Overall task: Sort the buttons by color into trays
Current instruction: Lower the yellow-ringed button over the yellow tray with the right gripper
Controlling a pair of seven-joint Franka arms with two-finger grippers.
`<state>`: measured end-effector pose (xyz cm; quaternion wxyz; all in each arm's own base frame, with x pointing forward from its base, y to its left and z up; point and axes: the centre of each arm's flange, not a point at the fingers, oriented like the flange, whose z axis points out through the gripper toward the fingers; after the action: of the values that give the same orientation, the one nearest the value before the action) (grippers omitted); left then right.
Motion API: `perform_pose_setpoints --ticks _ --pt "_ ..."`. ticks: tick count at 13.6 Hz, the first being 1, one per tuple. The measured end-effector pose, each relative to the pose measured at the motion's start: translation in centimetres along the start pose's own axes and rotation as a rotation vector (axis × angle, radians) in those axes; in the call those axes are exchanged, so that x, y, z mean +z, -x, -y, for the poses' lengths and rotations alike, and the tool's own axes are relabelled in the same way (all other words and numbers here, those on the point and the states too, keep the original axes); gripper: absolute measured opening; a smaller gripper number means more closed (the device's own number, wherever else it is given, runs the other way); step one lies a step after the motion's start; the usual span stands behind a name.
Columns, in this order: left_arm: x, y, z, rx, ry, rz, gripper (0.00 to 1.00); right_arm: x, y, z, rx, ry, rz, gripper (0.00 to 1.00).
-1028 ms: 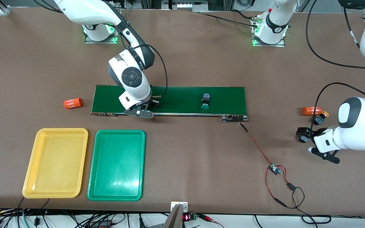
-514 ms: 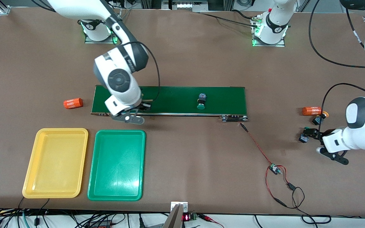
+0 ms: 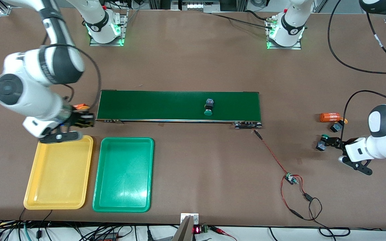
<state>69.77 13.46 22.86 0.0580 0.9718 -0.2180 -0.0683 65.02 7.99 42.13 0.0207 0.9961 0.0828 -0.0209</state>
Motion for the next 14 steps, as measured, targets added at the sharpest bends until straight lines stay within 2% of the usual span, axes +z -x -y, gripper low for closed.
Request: perform_pose_setpoints --ticks 2,3,11,14 --pt "1.1 -0.2 -0.2 0.003 0.013 0.006 1.0 1.4 -0.3 -4.8 -0.014 0.082 -0.023 0.41" --pt "1.3 -0.3 -0.3 0.005 0.017 0.008 1.0 2.6 -0.5 -6.5 -0.017 0.098 -0.034 0.41" --pt "4.3 -0.4 -0.5 0.009 0.056 0.03 1.0 14.4 -2.6 -15.8 -0.07 0.095 -0.19 0.41" --pt "5.0 -0.6 -0.5 0.008 0.06 0.018 1.0 17.6 -2.2 -18.2 -0.06 0.091 -0.201 0.41"
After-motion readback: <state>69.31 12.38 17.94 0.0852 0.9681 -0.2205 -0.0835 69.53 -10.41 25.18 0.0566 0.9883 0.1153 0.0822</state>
